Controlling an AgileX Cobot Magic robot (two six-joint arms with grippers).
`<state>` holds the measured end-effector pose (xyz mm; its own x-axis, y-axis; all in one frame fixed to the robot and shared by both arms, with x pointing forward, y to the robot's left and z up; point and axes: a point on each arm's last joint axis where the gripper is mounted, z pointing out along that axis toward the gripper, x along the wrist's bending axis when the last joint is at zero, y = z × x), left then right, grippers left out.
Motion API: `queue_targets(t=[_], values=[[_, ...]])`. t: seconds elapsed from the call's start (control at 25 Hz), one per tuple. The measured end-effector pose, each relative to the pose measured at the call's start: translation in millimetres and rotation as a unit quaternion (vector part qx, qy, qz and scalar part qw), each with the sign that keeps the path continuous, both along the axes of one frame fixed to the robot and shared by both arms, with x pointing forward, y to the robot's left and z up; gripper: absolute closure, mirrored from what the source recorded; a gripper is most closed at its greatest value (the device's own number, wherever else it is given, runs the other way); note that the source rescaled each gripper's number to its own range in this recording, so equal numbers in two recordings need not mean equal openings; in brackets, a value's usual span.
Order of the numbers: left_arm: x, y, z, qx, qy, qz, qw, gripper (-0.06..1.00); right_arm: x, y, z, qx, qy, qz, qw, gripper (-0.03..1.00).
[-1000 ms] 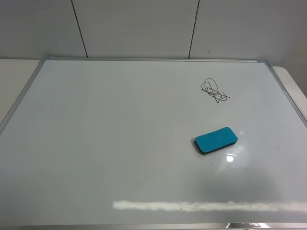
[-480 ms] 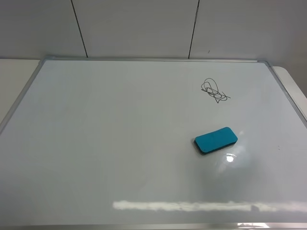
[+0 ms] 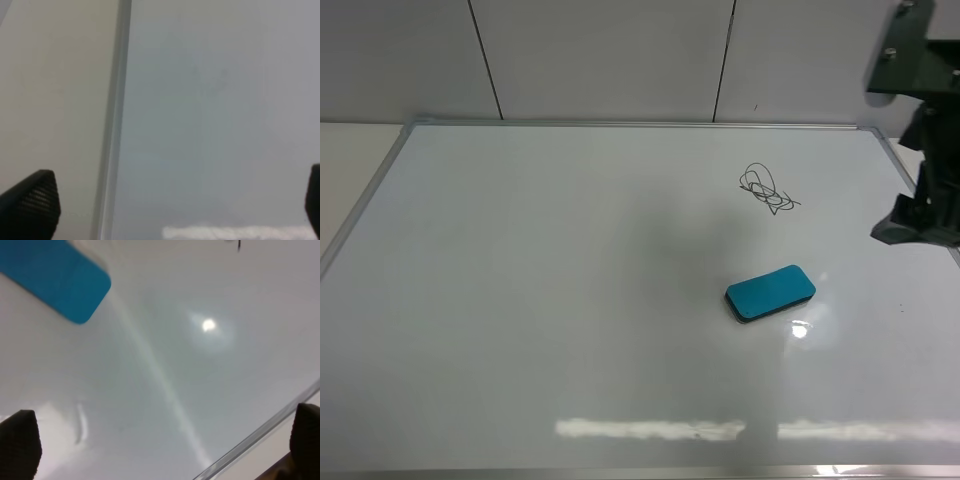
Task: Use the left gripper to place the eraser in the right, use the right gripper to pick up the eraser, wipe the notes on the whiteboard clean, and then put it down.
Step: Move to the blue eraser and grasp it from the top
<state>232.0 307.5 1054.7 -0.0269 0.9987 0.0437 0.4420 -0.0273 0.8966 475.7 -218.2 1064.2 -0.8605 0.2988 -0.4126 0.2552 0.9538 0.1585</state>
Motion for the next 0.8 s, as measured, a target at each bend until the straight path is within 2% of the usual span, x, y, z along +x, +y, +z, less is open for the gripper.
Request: queue_targets(t=[0.12, 0.32, 0.52, 0.8], values=[[0, 0, 0, 0.000, 0.000, 0.000, 1.000, -0.06, 31, 33, -5, -0.011, 0.004, 0.086, 0.996, -0.03], [0, 0, 0, 0.000, 0.000, 0.000, 1.000, -0.06, 52, 64, -49, -0.012, 0.084, 0.167, 0.982, -0.03], [0, 0, 0, 0.000, 0.000, 0.000, 1.000, -0.06, 47, 72, -70, -0.009, 0.153, 0.266, 0.952, -0.03], [0, 0, 0, 0.000, 0.000, 0.000, 1.000, -0.06, 40, 74, -70, 0.005, 0.183, 0.298, 0.937, -0.03]])
